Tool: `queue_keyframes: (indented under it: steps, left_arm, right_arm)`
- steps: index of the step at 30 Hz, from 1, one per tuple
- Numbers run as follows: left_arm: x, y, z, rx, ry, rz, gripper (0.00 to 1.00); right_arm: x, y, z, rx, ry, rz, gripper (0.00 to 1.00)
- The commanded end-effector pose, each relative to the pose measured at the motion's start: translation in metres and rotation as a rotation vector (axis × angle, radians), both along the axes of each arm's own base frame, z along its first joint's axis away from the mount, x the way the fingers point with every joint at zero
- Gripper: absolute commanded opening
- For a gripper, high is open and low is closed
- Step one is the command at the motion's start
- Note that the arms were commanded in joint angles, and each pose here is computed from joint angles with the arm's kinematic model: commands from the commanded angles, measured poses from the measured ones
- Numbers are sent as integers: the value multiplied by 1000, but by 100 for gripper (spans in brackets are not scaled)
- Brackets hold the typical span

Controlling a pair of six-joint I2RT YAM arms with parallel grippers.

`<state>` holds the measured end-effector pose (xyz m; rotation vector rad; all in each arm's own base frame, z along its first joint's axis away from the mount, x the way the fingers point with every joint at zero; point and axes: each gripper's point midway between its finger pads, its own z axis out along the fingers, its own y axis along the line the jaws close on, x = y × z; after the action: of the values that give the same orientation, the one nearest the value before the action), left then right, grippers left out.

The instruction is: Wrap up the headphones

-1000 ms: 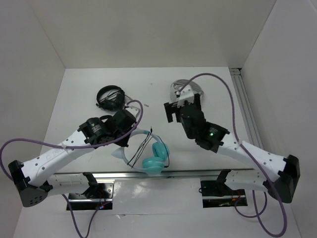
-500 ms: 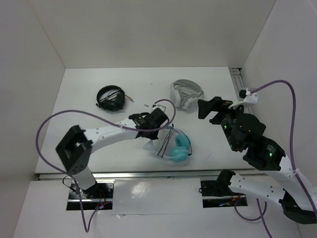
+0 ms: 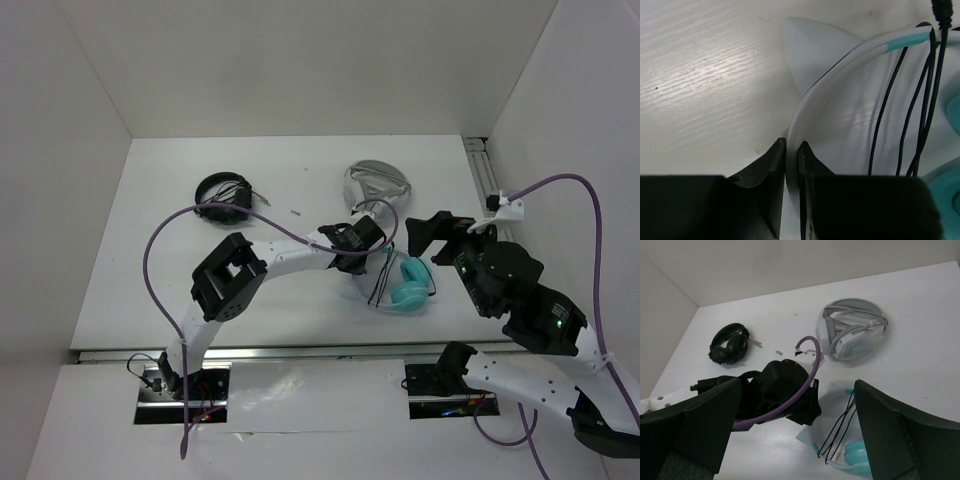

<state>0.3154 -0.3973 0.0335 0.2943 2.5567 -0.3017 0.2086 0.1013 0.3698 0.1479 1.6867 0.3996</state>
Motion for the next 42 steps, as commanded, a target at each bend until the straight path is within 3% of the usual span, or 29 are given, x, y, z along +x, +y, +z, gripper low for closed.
queue_keyframes:
  steps: [1,3,7,8,9,10,17,23,24,25,27,28,30,32,34,38,42]
  left_arm:
    - [5,-3,1,-28,-1,66,12]
    - [-1,-2,-4,-39,18,52,27]
    - [-5,-2,3,-58,19,45,47]
    - [-5,1,5,-54,13,49,65]
    - [-4,1,11,-64,6,49,76]
    - [-3,3,22,-74,-14,55,100]
    - [-1,12,82,-182,-134,69,100]
    - [-17,61,128,-206,-235,137,100]
    - [-20,85,119,-182,-224,164,100]
    - [-30,94,150,-270,-250,144,100]
    - [-36,133,151,-260,-254,184,100]
    - [-45,150,180,-305,-301,190,100]
    - [-61,193,185,-195,-314,233,100]
    - [-75,234,210,-167,-386,315,100]
    - [-98,269,211,-104,-372,353,100]
    - [-139,321,241,-160,-409,428,100]
    - [-177,355,261,-264,-437,444,100]
  right_arm:
    - [-9,-6,-2,-1,-14,31,100]
    - [-11,-8,0,16,-27,31,100]
    - [-11,3,0,19,-23,80,100]
    - [-10,6,-2,12,-15,89,100]
    - [-11,8,-2,13,-14,100,100]
    - [-12,10,-2,13,-13,109,100]
    - [-5,15,-13,-27,22,102,100]
    - [-4,0,-1,-41,31,32,100]
    - [-6,-2,0,-45,34,32,100]
    - [-8,-2,6,-43,36,47,100]
    - [-14,-1,1,-86,69,85,100]
    - [-18,-3,5,-85,71,95,100]
    - [-25,-9,-3,-104,102,103,100]
    - [-37,-24,9,-69,75,104,100]
    - [-48,-43,11,-58,84,75,100]
    - [-75,-80,33,-8,56,44,100]
    - [-94,-108,29,-61,89,-20,100]
